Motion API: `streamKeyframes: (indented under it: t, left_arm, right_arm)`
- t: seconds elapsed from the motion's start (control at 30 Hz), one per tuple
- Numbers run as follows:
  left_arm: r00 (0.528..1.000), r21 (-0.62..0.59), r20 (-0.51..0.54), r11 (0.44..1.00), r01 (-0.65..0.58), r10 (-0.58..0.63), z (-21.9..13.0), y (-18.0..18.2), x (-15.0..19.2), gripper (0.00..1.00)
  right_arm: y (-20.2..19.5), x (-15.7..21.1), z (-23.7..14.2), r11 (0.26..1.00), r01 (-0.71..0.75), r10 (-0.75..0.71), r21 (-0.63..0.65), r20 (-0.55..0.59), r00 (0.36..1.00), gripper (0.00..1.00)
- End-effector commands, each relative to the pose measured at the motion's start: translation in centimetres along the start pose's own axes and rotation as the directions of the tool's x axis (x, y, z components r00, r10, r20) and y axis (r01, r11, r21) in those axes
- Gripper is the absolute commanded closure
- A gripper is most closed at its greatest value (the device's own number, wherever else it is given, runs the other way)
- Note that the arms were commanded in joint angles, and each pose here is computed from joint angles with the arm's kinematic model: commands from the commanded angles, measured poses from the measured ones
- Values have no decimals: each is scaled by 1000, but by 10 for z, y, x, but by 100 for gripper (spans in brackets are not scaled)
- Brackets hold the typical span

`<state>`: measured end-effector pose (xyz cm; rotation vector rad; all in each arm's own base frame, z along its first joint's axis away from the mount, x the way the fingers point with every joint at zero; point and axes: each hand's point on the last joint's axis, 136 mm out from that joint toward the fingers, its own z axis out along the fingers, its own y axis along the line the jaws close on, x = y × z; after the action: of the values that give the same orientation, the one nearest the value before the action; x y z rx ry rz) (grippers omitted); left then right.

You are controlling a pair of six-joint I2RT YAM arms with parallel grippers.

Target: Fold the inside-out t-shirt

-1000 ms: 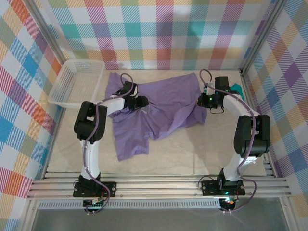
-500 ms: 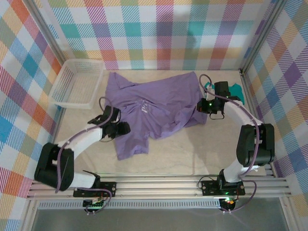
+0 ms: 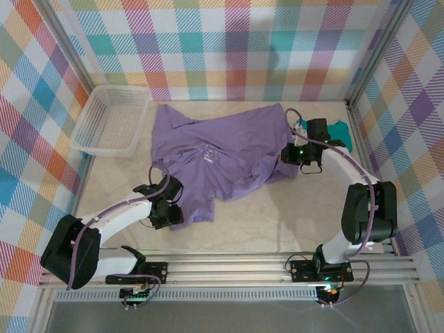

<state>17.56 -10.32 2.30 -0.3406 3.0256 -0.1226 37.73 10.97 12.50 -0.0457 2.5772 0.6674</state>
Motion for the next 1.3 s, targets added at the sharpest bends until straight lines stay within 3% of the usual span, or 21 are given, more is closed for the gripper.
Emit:
streamKeyframes:
  t: [0.0, 0.23, 0.4, 0.53, 0.7, 0.8, 0.97, 1.13, 1.27]
  left_arm:
    - [999, -44, -45, 999, 5, -7, 6, 7, 11, 53]
    - [997, -20, -73, 1000, -14, 12, 21, -5, 15, 70]
    - [999, -14, -48, 1000, -16, 15, 21, -7, 11, 92]
    - [999, 8, 50, 1000, -10, 10, 3, -13, -8, 100]
    - [958, 78, 286, 997, 3, -25, -63, -20, -62, 100]
    - [877, 157, 465, 986, 52, -120, -125, -12, -108, 100]
    - [683, 286, 682, 955, 81, -262, -246, 10, -154, 100]
    - [507, 301, 814, 952, 49, -284, -361, 30, -156, 100]
    - [364, 330, 882, 944, -26, -299, -444, 37, -132, 100]
  right_arm:
    - [7, 3, -6, 999, 18, -18, -28, 5, 1000, 100]
    - [7, 2, -8, 999, 19, -19, -25, 8, 1000, 100]
    - [8, 1, -8, 1000, 17, -17, -25, 12, 1000, 100]
    - [8, -4, -13, 1000, 20, -20, -13, 32, 999, 100]
    - [17, -25, -30, 999, 35, -32, -19, 114, 993, 100]
    - [24, -46, -48, 998, 46, -36, -45, 191, 981, 100]
    - [28, -81, -103, 998, 57, -41, -41, 327, 944, 100]
    - [50, -99, -185, 994, 111, -90, -11, 511, 855, 100]
    - [79, -88, -250, 985, 172, -155, 34, 619, 770, 100]
